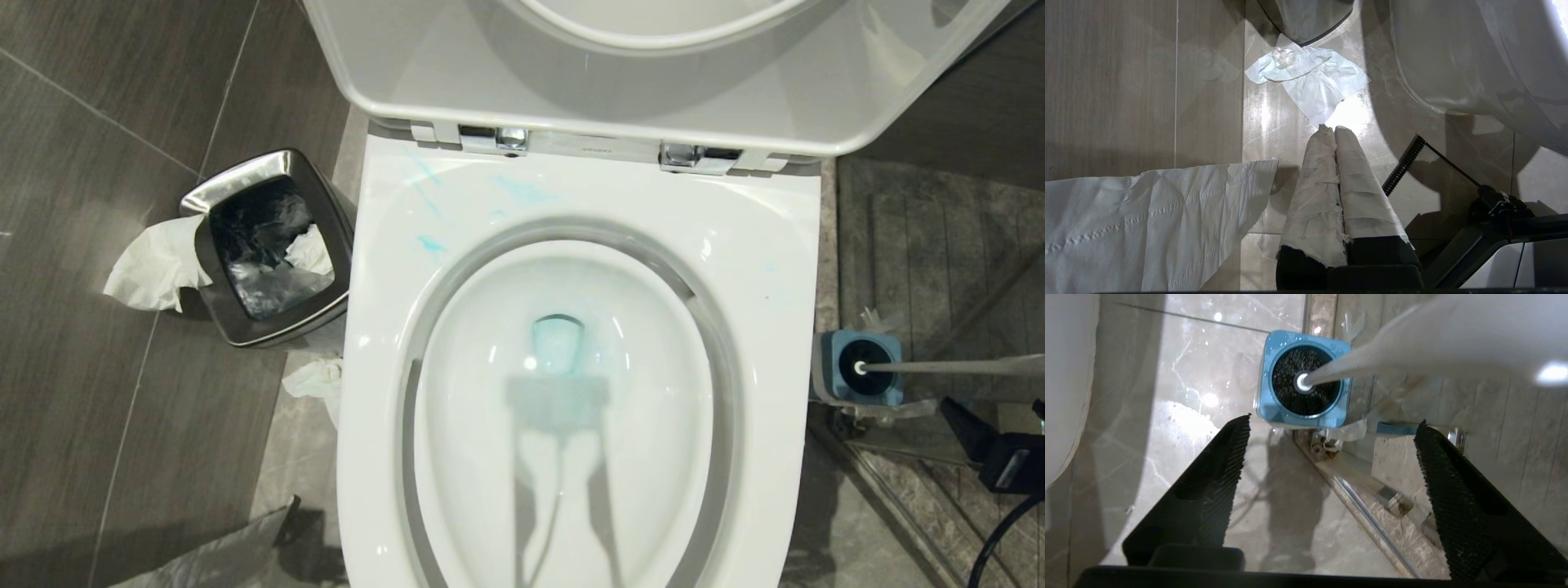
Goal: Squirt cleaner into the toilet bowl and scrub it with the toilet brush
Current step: Scrub the toilet bowl
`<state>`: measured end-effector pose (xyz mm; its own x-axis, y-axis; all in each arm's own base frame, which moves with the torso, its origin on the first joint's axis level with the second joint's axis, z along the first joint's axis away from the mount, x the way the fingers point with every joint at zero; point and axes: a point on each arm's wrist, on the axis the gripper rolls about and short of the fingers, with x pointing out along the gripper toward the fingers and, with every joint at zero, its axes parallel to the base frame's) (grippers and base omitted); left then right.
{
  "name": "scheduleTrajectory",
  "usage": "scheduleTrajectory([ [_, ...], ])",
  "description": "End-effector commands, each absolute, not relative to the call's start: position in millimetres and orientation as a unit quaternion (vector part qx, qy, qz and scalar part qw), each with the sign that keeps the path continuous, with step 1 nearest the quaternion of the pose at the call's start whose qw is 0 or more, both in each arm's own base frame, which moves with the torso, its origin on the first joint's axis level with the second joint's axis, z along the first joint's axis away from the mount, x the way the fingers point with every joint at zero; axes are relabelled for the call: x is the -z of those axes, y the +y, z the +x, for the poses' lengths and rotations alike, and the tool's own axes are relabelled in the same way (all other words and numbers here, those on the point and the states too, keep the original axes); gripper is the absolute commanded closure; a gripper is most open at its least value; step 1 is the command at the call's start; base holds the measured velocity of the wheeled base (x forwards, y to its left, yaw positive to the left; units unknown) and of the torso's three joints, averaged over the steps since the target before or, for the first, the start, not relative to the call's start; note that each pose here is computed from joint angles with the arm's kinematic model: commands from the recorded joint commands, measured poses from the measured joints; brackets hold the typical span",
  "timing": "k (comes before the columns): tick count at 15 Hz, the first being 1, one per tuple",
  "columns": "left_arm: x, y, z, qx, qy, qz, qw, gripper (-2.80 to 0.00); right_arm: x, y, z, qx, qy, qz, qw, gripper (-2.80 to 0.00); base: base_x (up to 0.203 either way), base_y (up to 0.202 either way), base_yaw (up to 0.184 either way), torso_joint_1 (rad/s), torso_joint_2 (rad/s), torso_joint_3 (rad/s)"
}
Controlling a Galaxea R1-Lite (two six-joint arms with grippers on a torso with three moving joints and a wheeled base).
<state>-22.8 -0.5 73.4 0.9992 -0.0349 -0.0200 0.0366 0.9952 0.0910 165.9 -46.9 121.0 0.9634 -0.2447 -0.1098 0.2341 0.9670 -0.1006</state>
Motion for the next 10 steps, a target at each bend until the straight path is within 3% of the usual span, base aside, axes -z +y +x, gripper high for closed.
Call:
scheduleTrajectory([
  [1,-73.4,-0.5,-22.8,0.018,0.009,0.046,0.999,0.0,-123.9,-52.0,177.6,0.126,0.053,-0.047,0.99,-2.8,0.0,0.0,0.0,0.0,0.0,0.0],
  [10,-73.4,-0.5,-22.8,0.018,0.009,0.046,0.999,0.0,-118.5,-61.2,205.3,0.09,0.028,-0.075,0.993,-2.8,0.0,0.0,0.0,0.0,0.0,0.0],
])
